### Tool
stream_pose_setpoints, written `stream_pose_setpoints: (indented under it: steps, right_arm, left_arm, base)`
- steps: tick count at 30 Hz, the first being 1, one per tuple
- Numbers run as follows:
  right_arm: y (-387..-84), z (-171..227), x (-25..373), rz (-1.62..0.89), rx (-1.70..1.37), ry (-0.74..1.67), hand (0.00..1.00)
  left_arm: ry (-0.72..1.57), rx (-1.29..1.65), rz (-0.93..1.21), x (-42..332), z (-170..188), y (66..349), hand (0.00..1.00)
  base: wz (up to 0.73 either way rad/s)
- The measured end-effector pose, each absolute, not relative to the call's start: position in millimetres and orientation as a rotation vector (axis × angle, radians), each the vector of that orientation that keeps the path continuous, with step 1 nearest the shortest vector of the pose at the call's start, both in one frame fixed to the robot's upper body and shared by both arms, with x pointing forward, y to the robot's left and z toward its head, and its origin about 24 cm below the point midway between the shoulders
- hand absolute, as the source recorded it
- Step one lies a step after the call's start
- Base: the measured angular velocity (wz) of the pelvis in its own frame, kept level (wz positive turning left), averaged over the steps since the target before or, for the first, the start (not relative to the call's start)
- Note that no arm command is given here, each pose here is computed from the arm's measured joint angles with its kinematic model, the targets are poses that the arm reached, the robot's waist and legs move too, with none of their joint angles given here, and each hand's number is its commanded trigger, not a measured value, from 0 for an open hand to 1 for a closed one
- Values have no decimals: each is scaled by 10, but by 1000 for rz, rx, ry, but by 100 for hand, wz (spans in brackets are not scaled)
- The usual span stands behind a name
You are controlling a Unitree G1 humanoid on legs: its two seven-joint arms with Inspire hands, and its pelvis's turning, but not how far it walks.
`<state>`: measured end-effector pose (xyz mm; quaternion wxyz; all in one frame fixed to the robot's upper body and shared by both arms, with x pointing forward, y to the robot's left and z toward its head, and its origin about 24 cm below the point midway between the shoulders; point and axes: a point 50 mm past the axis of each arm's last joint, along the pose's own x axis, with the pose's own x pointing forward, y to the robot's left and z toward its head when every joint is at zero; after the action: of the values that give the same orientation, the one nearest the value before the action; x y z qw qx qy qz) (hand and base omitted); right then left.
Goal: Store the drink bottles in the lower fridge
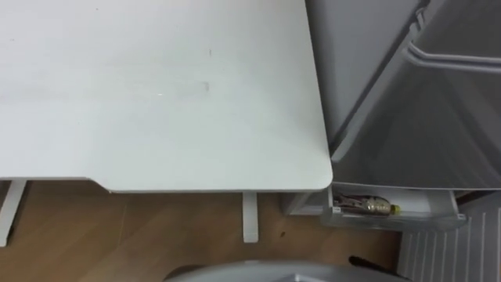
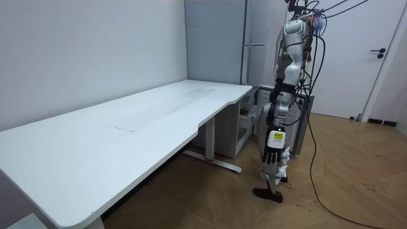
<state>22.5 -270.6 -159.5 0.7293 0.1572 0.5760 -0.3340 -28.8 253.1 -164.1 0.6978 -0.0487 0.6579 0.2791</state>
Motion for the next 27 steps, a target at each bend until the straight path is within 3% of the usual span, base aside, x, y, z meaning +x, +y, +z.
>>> stream_pose_setpoints:
  steps: [8, 15, 20, 27]
  right_arm:
    - [-3255, -1140, 604, -925, 35, 963, 0]
    - [-3436, -793, 665, -1029, -142, 797, 0]
    - [-3638, -640, 441, -1209, -181, 733, 0]
    - [-3673, -631, 209, -1260, -222, 763, 0]
  left_arm:
    - [1414, -41, 671, -212, -1571, 2744, 0]
    - [1393, -23, 674, -174, -1546, 2808, 0]
    - [1366, -4, 676, -168, -1525, 2846, 0]
    - [1356, 17, 690, -220, -1503, 2868, 0]
  base:
    - [-16]
    - [-26]
    - [-10]
    - [-15]
